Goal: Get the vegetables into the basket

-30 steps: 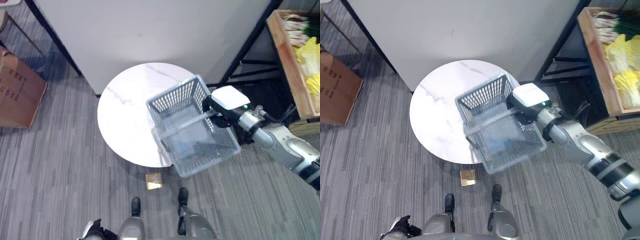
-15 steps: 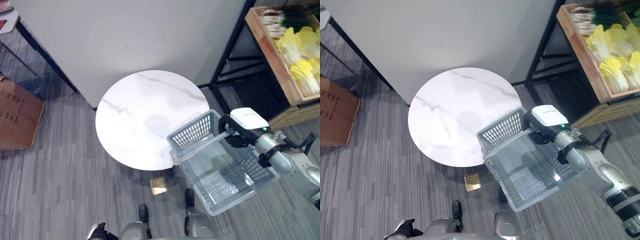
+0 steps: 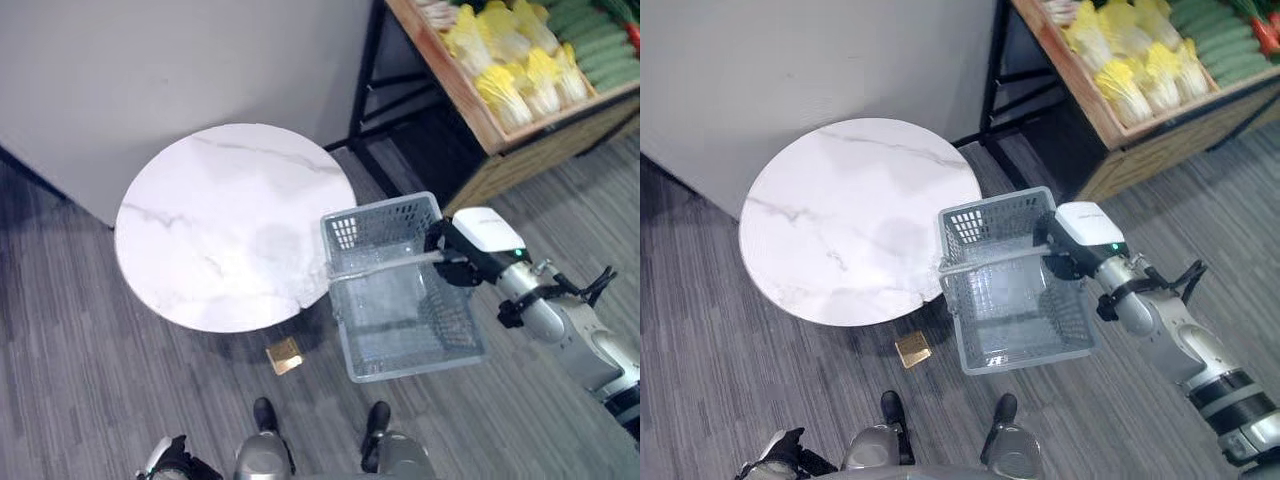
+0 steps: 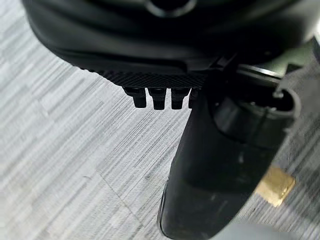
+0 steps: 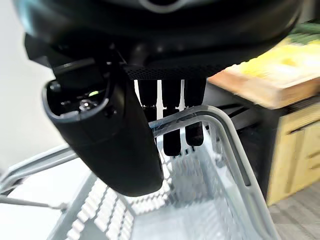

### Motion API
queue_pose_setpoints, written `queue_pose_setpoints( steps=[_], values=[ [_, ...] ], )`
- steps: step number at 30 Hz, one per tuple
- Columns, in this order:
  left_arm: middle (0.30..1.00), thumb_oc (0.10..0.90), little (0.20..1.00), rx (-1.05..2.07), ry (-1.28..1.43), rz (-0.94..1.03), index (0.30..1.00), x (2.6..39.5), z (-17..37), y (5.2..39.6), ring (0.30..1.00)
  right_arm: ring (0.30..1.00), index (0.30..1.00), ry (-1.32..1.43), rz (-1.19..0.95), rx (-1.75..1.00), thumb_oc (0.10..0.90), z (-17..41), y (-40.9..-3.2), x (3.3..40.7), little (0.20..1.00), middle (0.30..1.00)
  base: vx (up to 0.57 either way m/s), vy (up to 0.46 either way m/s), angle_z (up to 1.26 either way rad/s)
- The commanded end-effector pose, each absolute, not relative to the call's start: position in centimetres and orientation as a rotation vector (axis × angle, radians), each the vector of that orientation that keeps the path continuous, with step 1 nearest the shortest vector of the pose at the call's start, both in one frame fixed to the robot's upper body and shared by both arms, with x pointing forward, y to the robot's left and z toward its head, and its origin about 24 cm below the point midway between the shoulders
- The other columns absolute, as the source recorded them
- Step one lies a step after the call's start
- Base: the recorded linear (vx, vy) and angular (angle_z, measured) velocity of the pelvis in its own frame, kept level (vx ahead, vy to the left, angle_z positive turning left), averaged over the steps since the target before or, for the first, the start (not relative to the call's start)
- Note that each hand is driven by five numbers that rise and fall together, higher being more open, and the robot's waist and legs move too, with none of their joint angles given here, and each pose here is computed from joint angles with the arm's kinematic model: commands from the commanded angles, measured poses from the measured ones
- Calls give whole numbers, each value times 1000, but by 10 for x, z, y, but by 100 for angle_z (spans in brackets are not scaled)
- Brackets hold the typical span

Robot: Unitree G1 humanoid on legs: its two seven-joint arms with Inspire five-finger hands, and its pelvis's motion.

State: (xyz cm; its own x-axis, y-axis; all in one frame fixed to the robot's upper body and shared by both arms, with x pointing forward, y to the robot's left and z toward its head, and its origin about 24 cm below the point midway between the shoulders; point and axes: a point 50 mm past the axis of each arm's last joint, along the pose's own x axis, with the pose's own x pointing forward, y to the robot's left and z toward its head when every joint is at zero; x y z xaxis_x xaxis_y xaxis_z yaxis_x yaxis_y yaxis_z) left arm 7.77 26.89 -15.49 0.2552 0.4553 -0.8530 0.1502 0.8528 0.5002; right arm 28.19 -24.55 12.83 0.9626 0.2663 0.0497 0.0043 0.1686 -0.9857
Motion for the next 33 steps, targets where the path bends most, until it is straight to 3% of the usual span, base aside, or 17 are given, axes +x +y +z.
queue_pose_setpoints(
  steps=[1, 11, 22, 33],
  values=[
    [1000, 900, 1000, 639, 1387, 213, 1000, 63, -152, 285, 1000, 300, 300, -546, 4, -1359, 400, 197, -237, 284, 300, 300, 48, -161, -24],
    [1000, 900, 1000, 569, 1393, 186, 1000, 63, -160, 264, 1000, 300, 300, -506, -26, -1367, 400, 196, -253, 266, 300, 300, 3, -113, -11],
    [1000, 900, 1000, 531, 1304, 238, 1000, 87, -157, 256, 1000, 300, 300, -428, -224, -1384, 400, 195, -295, 246, 300, 300, 2, -209, -13],
    [1000, 900, 1000, 463, 1235, 218, 1000, 100, -155, 250, 1000, 300, 300, -397, -224, -1317, 400, 191, -298, 261, 300, 300, 77, -11, -68]
  ],
)
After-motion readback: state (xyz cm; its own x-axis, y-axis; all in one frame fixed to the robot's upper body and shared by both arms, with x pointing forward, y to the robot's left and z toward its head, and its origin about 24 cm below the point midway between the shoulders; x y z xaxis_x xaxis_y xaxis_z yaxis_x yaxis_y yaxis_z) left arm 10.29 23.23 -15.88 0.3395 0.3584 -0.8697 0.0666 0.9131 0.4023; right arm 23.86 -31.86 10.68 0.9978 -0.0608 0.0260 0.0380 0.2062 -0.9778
